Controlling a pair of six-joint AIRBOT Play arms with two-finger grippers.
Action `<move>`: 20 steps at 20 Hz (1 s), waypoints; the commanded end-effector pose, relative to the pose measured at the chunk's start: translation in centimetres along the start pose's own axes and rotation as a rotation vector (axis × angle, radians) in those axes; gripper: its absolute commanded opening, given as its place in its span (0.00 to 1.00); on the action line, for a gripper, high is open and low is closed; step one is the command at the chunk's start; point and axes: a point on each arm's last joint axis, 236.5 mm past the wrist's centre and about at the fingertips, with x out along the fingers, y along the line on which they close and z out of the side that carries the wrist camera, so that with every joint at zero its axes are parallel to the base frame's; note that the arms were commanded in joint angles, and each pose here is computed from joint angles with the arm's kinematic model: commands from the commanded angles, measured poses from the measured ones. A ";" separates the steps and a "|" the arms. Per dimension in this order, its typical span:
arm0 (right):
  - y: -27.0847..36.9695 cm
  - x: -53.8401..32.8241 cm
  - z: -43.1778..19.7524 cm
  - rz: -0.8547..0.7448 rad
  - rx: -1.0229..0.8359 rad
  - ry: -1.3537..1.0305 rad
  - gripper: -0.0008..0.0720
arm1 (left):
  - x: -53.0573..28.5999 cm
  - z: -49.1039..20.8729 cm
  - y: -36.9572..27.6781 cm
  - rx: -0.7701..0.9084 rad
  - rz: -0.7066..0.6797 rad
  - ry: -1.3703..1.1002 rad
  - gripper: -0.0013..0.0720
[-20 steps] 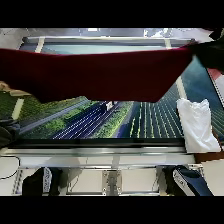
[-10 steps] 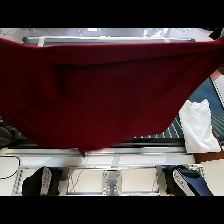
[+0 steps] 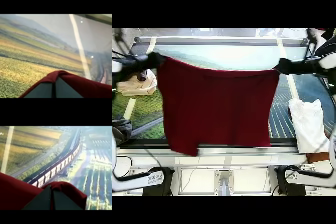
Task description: Fold the shirts.
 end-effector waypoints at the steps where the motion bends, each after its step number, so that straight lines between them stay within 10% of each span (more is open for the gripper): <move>1: -3.5 9.3 0.0 -0.031 0.104 -0.078 0.03 | 8.3 -5.3 4.7 -0.059 0.091 0.042 0.03; 2: -3.6 11.1 0.2 -0.033 0.126 -0.115 0.10 | 9.2 -5.8 5.2 -0.119 0.086 0.036 0.10; 4: -3.0 12.5 1.5 -0.026 0.161 -0.196 0.56 | 9.3 -4.6 5.5 -0.228 0.072 -0.019 0.84; 5: -2.5 12.2 2.3 -0.017 0.160 -0.216 0.61 | 8.6 -3.3 5.4 -0.257 0.058 -0.047 0.98; 12: -5.4 -8.0 6.6 -0.201 -0.100 -0.124 0.43 | -11.7 5.8 9.9 -0.166 0.151 -0.158 0.97; 20: -7.6 -12.9 -13.5 -0.212 0.184 0.059 0.49 | -16.1 -18.2 15.2 -0.595 0.233 0.387 0.97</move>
